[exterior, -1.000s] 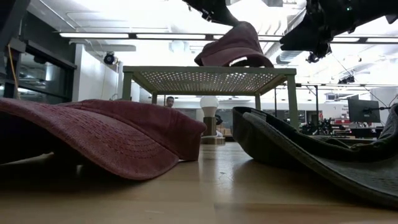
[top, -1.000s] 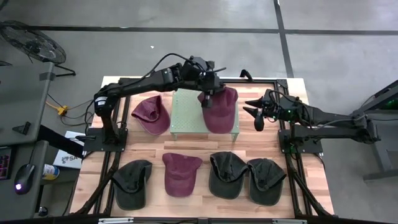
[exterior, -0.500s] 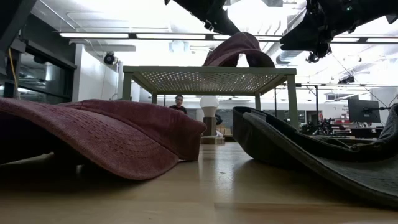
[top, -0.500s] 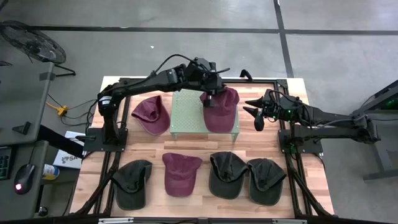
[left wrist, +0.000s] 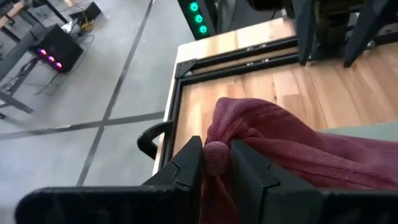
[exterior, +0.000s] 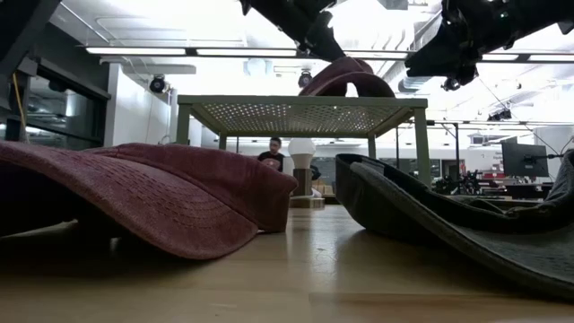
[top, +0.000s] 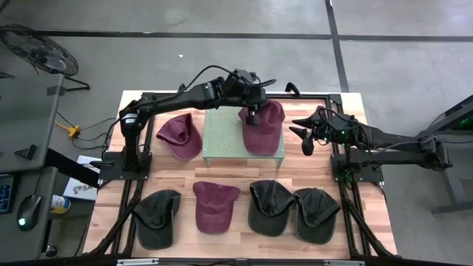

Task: Pick & Place hat
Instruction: Put the right red cap on the shelf, then put the right black cap on the shelf

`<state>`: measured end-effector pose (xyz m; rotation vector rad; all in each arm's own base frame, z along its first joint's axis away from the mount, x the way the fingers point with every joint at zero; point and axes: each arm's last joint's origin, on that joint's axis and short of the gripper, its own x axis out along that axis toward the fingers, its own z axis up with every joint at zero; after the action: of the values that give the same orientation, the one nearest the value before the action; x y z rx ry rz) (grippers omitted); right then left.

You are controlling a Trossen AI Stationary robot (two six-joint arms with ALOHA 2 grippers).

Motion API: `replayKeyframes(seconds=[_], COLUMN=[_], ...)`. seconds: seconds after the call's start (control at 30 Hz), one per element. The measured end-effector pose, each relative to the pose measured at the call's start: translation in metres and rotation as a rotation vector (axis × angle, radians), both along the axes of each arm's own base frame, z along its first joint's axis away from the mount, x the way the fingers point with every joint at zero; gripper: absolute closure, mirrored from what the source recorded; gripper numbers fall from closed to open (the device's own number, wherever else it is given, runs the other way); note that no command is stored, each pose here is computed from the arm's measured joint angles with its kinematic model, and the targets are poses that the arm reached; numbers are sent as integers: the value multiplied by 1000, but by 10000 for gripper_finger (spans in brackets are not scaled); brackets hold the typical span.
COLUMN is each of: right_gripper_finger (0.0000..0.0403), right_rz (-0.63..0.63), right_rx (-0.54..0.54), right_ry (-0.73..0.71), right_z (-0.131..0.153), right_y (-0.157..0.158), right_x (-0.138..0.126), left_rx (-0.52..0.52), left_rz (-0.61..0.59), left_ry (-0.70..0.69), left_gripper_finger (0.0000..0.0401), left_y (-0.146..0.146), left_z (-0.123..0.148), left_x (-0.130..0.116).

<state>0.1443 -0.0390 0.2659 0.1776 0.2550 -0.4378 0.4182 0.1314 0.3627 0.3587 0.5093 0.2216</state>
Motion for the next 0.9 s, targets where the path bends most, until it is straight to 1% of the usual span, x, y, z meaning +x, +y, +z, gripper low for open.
replayKeyframes(seconds=[0.1, 0.23, 0.4, 0.57, 0.63, 0.73, 0.9], right_gripper_finger=[268, 268, 268, 268, 268, 268, 268], right_rz=[-1, -1, -1, -7, -8, -9, -9], right_rx=[4, 6, 7, 28, 30, 33, 33], right_ry=[2, 2, 1, 3, 8, 6, 8], right_z=[0, 0, 0, -1, -2, -2, -2], right_y=[0, 0, 0, 0, 0, 0, 0], right_x=[0, 0, 0, 0, 0, 0, -1], left_rx=[-2, -8, -8, 49, 77, 90, 65], left_rz=[31, 33, 36, 93, 109, 133, 146], left_ry=[13, 28, 33, 50, 60, 81, 222], left_gripper_finger=[299, 256, 233, 222, 219, 218, 218], left_y=[0, 0, 0, 1, -1, -5, -15], left_z=[-2, -3, -3, 2, 10, 23, 37], left_x=[0, -1, -1, -6, -14, -29, -65])
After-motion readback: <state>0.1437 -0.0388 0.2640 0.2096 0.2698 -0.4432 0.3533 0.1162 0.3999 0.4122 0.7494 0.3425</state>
